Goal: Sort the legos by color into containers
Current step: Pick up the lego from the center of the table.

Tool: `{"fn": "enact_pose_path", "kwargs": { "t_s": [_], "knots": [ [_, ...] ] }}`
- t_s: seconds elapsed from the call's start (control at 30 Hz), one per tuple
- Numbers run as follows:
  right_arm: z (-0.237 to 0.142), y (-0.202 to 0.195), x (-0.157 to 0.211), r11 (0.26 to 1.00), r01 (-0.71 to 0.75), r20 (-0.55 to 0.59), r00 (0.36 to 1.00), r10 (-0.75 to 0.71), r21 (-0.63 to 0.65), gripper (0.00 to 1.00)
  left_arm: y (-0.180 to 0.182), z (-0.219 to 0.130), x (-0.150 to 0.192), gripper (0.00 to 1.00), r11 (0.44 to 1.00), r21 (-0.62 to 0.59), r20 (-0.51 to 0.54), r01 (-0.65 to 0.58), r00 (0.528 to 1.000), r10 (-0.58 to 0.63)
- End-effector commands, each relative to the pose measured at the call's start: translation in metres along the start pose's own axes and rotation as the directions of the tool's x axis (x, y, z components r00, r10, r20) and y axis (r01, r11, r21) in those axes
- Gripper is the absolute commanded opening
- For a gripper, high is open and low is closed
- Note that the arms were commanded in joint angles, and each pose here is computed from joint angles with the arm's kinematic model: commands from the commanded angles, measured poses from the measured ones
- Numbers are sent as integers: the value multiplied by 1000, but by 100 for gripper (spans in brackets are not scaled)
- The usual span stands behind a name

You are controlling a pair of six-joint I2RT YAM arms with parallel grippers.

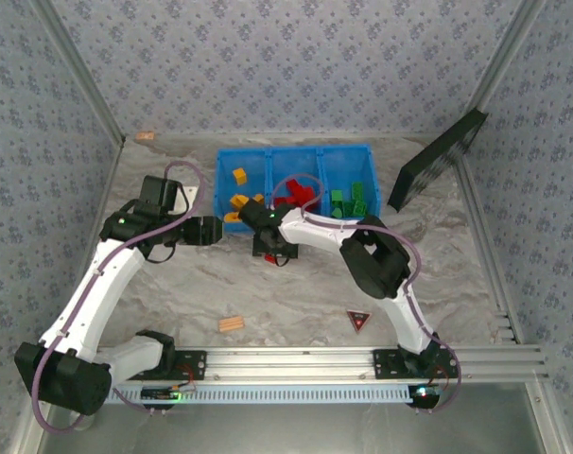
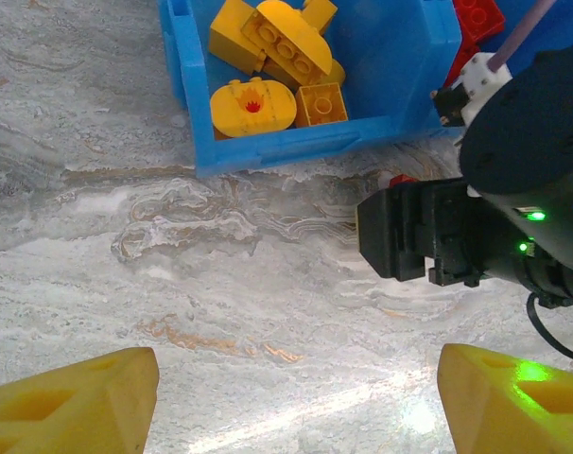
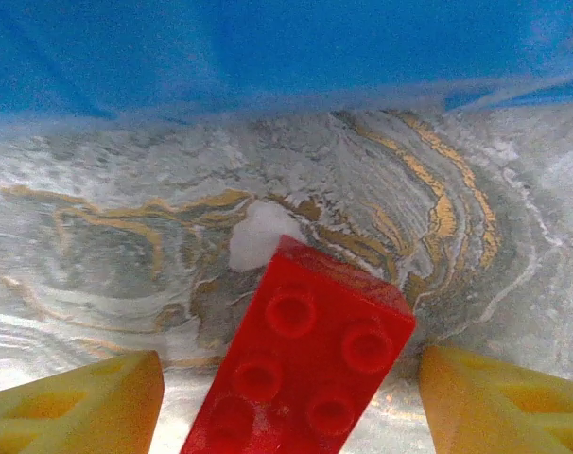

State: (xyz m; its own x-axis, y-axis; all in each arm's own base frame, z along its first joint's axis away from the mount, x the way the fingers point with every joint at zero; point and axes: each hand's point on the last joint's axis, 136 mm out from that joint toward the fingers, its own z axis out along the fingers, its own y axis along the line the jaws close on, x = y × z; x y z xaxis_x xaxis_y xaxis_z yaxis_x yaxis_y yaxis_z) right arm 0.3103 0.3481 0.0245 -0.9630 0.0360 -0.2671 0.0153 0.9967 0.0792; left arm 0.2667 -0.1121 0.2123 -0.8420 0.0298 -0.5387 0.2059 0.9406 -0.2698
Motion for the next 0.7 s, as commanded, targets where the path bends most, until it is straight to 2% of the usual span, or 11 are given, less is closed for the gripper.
{"fn": "enact_pose_path", "kwargs": {
  "t_s": [0.0,0.2,0.3,0.47,0.67],
  "knots": [
    [7,-4,5,999,-11,-29,1000,12,38,67,-6,-11,-9,77,1000,25,25,-14,1000,13],
    [9,-9,14,997,55,-45,998,-53,45,35,-8,-11,-8,78,999,33,19,-8,1000,7],
    [5,-18,23,991,106,-59,993,-102,76,26,-9,-10,-5,77,999,48,14,5,1000,-6],
    [-16,-42,37,981,157,-59,987,-151,112,21,-11,-4,2,77,997,67,-9,33,999,-33],
    [-77,-56,13,959,252,69,963,-262,127,21,-8,-3,6,78,998,52,-17,22,1000,-22]
  ]
}}
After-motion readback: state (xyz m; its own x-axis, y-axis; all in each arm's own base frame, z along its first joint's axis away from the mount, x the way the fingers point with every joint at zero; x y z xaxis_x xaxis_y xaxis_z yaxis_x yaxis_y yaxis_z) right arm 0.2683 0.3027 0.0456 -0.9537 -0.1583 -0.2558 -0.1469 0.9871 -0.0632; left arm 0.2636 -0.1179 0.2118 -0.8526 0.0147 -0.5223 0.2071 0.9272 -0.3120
